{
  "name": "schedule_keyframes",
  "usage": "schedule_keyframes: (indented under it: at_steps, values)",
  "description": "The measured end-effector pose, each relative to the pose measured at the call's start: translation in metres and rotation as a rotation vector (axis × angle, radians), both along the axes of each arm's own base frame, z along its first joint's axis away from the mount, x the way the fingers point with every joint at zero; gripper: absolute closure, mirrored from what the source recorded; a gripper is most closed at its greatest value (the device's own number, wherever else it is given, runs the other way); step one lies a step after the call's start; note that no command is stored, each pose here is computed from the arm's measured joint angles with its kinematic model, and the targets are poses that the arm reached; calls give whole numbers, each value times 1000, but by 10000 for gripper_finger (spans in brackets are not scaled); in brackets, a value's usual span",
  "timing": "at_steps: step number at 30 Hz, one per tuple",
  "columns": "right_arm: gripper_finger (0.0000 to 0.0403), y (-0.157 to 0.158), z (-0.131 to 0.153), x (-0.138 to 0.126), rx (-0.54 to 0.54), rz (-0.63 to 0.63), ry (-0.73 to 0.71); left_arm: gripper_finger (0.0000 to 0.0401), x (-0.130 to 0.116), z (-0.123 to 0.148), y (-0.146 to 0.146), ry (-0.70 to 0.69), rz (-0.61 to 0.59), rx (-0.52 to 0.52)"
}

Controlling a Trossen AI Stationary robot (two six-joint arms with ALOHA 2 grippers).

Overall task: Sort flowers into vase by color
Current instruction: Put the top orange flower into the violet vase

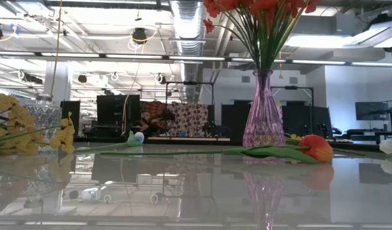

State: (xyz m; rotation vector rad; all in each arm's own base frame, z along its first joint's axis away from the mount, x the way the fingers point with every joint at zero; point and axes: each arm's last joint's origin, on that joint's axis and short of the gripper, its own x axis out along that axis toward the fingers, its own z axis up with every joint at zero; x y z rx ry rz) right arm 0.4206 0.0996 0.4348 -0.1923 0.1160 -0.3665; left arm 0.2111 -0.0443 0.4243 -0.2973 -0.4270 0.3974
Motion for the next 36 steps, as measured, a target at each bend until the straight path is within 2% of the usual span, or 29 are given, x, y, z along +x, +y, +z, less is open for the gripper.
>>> schedule_keyframes:
  at_steps: [5, 8, 12, 16, 19, 22, 32, 36]
  values:
    - [238, 0, 3, -9, 78, 4, 37, 401, 0, 0, 0, 6, 8, 2]
    - [194, 0, 15, -21, 114, 38, 66, 401, 1, -2, 0, 21, -14, 14]
    - [157, -1, 38, -38, 140, 78, 13, 401, 3, -2, -5, 11, -151, 53]
    - [149, -7, 62, -55, 204, 89, -107, 401, 11, -6, -12, 9, -307, 132]
    - [148, -12, 74, -59, 282, 172, -187, 401, 15, -8, -15, 12, -381, 167]
    - [148, -14, 74, -54, 319, 275, -202, 401, 19, -11, -17, 22, -388, 169]
    - [148, -13, 65, -49, 338, 277, -174, 401, 19, -10, -17, 7, -388, 169]
    - [164, -13, 62, -45, 334, 273, -165, 401, 19, -10, -17, 13, -387, 168]
